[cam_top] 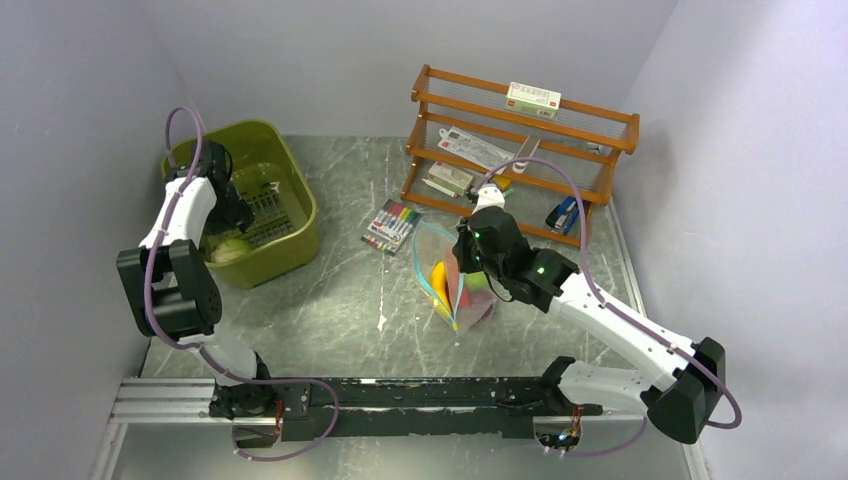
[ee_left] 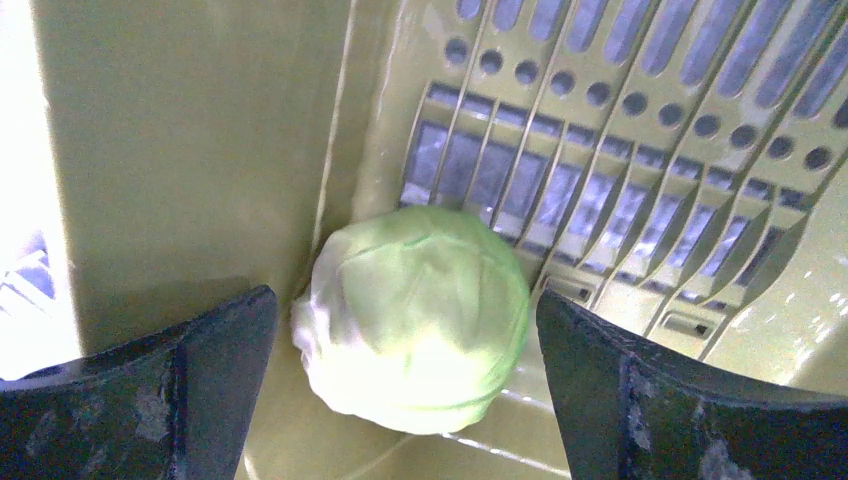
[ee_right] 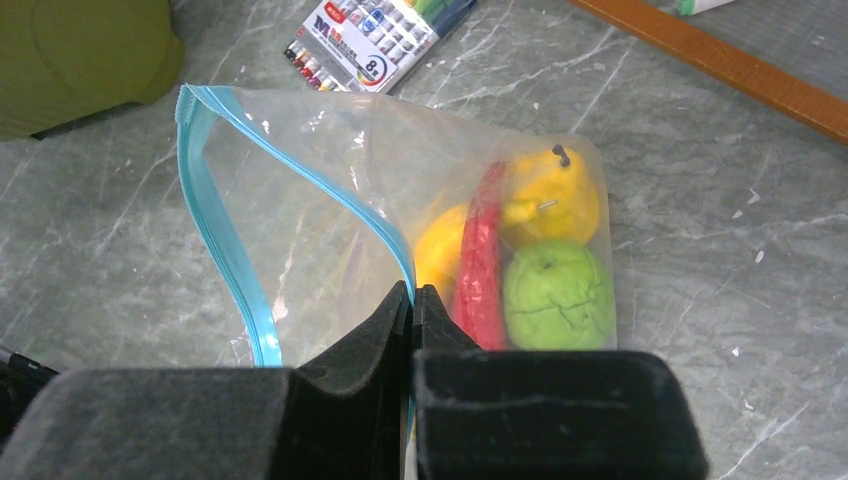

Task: Place the food in the zip-top bag and seal the zipper
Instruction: Pick up the fake vegetable from the bin.

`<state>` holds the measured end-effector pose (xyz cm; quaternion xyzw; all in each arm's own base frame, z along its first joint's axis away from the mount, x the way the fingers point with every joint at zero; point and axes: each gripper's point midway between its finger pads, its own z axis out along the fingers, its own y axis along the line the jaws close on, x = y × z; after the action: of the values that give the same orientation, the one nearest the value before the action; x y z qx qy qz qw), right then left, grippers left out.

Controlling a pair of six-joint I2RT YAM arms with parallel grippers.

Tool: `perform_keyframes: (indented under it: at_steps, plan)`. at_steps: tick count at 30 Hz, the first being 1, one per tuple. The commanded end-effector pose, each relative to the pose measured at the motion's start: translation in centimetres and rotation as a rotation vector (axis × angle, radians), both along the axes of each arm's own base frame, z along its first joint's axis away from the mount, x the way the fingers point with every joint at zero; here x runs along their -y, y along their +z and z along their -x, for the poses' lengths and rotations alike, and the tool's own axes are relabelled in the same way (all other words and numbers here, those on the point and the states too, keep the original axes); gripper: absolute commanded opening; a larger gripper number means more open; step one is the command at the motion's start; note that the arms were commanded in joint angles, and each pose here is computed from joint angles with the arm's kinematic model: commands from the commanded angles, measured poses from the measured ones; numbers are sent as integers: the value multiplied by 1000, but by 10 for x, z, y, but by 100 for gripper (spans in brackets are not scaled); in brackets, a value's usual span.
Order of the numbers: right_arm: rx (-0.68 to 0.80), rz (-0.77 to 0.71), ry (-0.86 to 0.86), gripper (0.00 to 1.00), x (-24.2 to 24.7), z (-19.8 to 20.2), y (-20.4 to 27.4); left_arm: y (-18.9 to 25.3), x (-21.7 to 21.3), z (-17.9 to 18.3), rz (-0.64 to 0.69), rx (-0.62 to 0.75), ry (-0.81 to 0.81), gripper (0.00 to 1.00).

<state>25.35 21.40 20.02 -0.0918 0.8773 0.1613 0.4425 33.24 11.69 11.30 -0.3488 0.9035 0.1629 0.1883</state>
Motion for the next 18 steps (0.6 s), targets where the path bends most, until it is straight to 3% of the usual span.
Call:
perform_keyframes:
  at_steps: [1,9,12,16,18]
  plan:
    - [41,-24,-2,0,-1,-5,19,-9,7,27,36,-55,21,99]
    - [65,-16,3,0,-5,-12,29,-60,23,26,134,-90,11,97]
    - [73,-13,5,0,-8,-16,34,-61,27,9,162,-43,-20,84]
    - [74,0,7,0,-12,-20,35,-42,29,-21,188,50,-60,48]
    - [76,1,11,0,-14,-22,36,-29,32,-34,205,94,-76,41]
